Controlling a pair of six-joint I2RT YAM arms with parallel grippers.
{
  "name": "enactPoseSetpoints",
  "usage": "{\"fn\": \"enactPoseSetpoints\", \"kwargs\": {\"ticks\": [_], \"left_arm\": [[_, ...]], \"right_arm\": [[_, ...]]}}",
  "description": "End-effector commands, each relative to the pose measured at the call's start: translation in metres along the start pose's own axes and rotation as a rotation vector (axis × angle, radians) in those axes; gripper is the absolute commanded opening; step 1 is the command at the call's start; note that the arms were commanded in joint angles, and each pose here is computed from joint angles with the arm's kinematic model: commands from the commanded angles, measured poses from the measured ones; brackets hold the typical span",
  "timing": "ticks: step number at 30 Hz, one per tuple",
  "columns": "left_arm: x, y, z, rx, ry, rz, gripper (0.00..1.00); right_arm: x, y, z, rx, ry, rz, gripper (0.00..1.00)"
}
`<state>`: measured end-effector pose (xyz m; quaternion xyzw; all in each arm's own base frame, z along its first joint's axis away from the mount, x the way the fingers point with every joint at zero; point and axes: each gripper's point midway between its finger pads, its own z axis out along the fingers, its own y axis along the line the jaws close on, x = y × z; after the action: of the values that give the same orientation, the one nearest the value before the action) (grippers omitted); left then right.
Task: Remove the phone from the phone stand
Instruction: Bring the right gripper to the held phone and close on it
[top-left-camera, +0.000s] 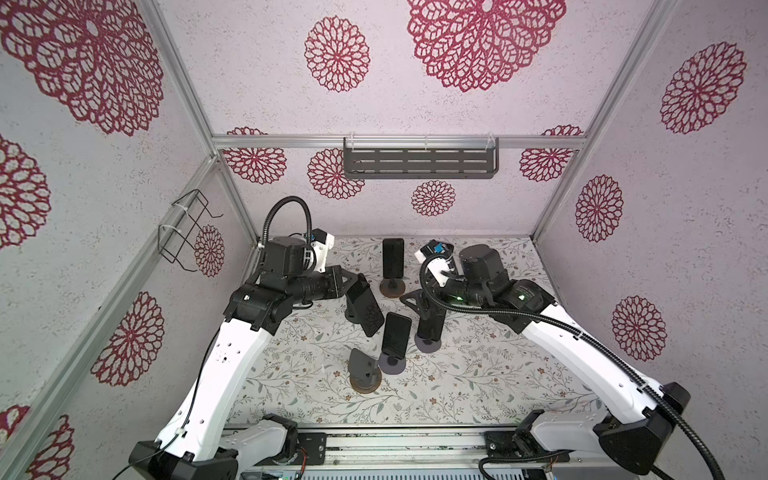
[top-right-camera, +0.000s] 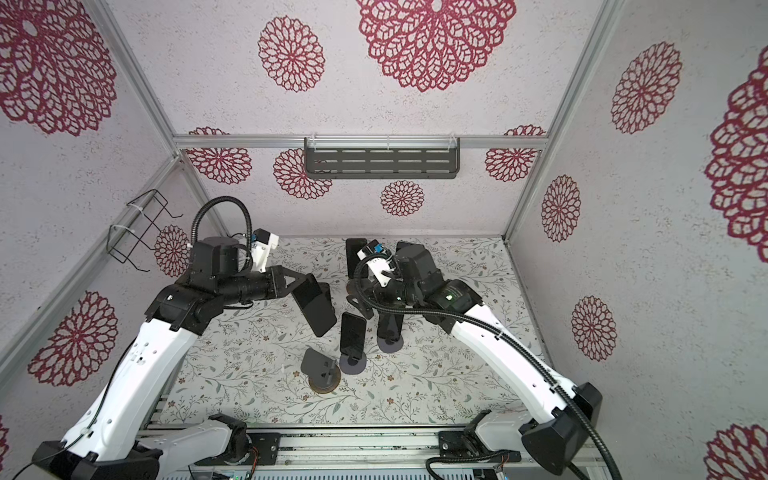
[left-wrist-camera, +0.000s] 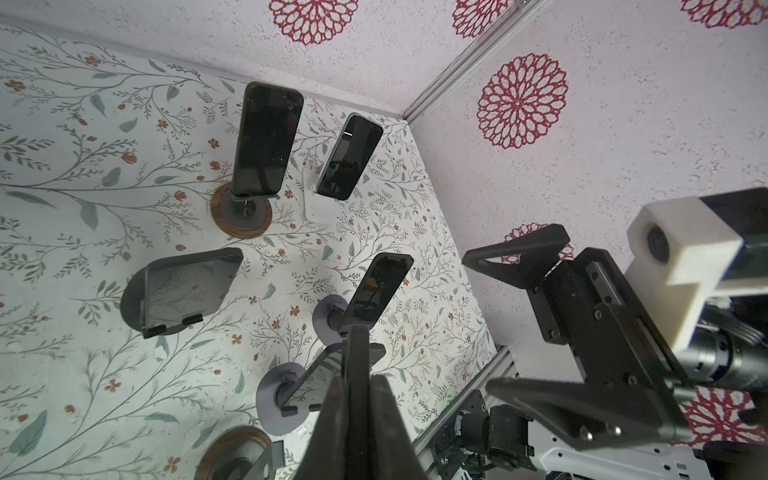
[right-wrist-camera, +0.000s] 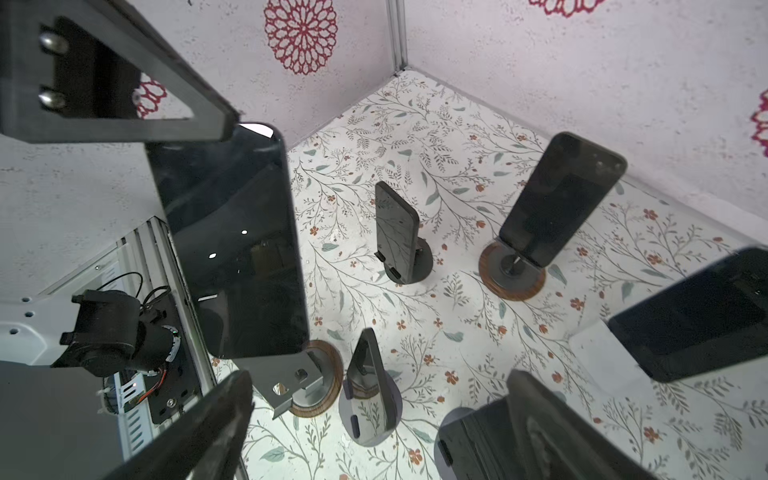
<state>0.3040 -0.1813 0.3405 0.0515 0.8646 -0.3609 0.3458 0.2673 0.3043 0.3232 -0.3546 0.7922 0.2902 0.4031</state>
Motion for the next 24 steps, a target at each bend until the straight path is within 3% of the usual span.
{"fn": "enactPoseSetpoints", "kwargs": {"ticks": [1, 6, 24], "left_arm": [[-0.013, -0.012, 0.002, 0.037, -0.001, 0.061, 0.00], [-0.029, -0.011, 0.014, 0.035, -0.028, 0.068, 0.00], [-0.043, -0.024, 0.023, 0.121, -0.060, 0.066, 0.00]], "right_arm": [[-0.014, 0.008, 0.009, 0.014, -0.016, -0.022, 0.99], [-0.023, 0.030, 0.026, -0.026, -0.032, -0.024, 0.99], [-0.034, 0.027, 0.071, -0.006, -0.077, 0.038, 0.99]]}}
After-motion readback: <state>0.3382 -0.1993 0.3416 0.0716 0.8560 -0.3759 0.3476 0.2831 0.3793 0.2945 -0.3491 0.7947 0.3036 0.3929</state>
